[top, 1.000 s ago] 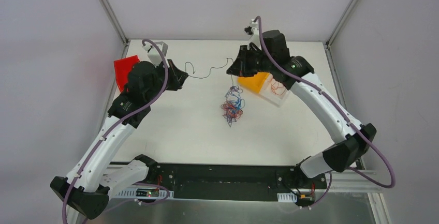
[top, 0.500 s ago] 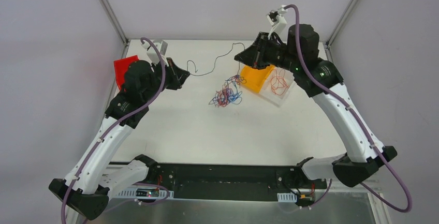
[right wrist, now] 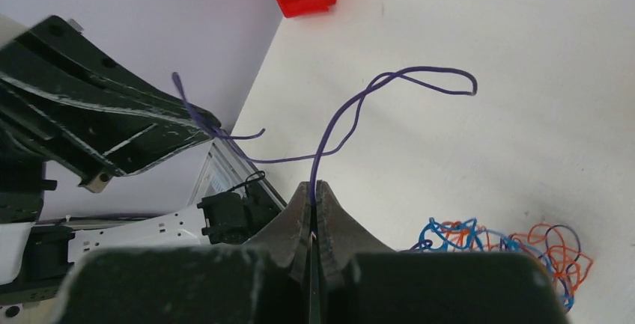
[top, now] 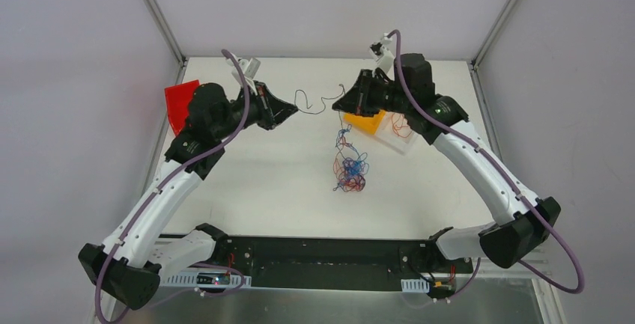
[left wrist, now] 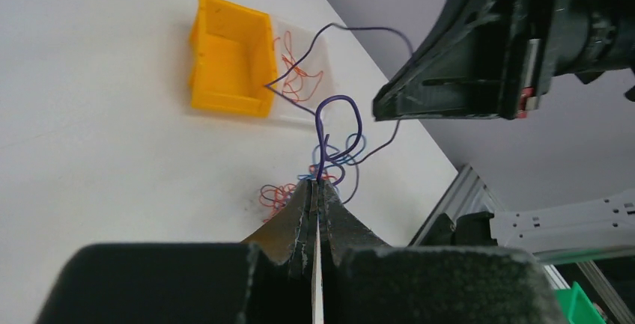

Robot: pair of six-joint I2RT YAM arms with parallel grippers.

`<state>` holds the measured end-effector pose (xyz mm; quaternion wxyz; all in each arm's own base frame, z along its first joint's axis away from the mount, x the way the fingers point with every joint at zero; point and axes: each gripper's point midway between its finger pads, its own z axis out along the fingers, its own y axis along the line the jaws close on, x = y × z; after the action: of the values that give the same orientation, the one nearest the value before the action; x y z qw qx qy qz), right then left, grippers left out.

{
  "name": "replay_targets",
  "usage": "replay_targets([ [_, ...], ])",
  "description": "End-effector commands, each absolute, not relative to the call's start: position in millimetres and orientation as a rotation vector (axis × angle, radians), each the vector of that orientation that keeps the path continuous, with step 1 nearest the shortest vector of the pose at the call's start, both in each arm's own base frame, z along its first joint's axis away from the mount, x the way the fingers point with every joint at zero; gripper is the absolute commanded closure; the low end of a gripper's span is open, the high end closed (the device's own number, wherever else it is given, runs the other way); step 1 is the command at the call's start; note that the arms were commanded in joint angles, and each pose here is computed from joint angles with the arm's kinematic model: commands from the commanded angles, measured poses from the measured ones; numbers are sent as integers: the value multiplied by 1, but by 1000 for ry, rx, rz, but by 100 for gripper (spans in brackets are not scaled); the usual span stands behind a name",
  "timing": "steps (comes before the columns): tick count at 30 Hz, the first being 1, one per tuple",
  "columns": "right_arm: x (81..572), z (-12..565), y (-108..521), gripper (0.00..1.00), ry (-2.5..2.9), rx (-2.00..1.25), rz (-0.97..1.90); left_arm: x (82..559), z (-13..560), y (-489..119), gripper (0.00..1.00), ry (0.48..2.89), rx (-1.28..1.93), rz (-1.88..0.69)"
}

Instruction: Untangle the cables

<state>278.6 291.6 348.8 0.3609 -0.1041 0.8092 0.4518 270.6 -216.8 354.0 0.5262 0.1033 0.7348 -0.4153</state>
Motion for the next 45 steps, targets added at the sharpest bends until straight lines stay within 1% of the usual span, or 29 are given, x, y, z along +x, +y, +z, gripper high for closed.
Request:
replay_targets([
  [1, 281, 359, 304, 100, 2007, -269, 1270, 259, 368, -252, 100, 1675, 386, -1211],
  [4, 284, 352, 309, 100, 2019, -265, 1282, 259, 356, -267, 100, 1696, 432, -1239],
  [6, 286, 350, 311, 100, 2019, -259, 1300, 260, 344, -278, 97, 1718, 451, -1249],
  [9, 287, 351, 314, 100, 2015, -250, 1320, 265, 327, -292, 96, 1759, 470, -1268],
  [14, 290, 351, 316, 100, 2020, -232, 1328, 269, 318, -307, 89, 1772, 501, -1303],
  [17, 290, 351, 317, 100, 2027, -218, 1337, 273, 320, -309, 77, 1751, 497, -1300],
  [19, 289, 350, 317, 100, 2033, -212, 1346, 274, 323, -310, 66, 1732, 500, -1299],
  [20, 289, 349, 318, 100, 2037, -207, 1350, 275, 323, -309, 58, 1725, 498, -1294],
  [21, 289, 349, 318, 100, 2040, -202, 1354, 276, 325, -309, 53, 1719, 498, -1289],
  [23, 289, 350, 319, 100, 2041, -197, 1365, 277, 326, -310, 46, 1712, 501, -1284],
  [26, 288, 352, 320, 100, 2038, -195, 1384, 278, 325, -313, 44, 1712, 509, -1293],
  [28, 288, 354, 322, 100, 2036, -194, 1395, 280, 323, -315, 44, 1719, 507, -1297],
  [29, 288, 355, 322, 100, 2036, -193, 1402, 280, 323, -315, 46, 1720, 507, -1298],
  [32, 287, 358, 325, 100, 2033, -194, 1428, 284, 321, -316, 54, 1729, 495, -1289],
  [34, 287, 358, 326, 100, 2034, -192, 1439, 286, 322, -317, 68, 1724, 494, -1286],
  [36, 286, 359, 326, 100, 2032, -196, 1444, 288, 322, -318, 84, 1726, 492, -1284],
  [38, 284, 359, 325, 100, 2033, -198, 1444, 290, 320, -317, 96, 1731, 481, -1272],
  [39, 284, 358, 325, 100, 2031, -201, 1441, 291, 320, -316, 100, 1731, 474, -1261],
  [40, 283, 358, 323, 97, 2027, -207, 1437, 292, 319, -314, 100, 1732, 469, -1251],
  [42, 282, 353, 319, 65, 2028, -210, 1412, 293, 318, -311, 100, 1731, 458, -1228],
  [43, 282, 350, 315, 54, 2028, -204, 1392, 293, 318, -310, 100, 1734, 452, -1218],
  [45, 283, 342, 306, 50, 2039, -191, 1352, 293, 316, -308, 100, 1738, 451, -1207],
])
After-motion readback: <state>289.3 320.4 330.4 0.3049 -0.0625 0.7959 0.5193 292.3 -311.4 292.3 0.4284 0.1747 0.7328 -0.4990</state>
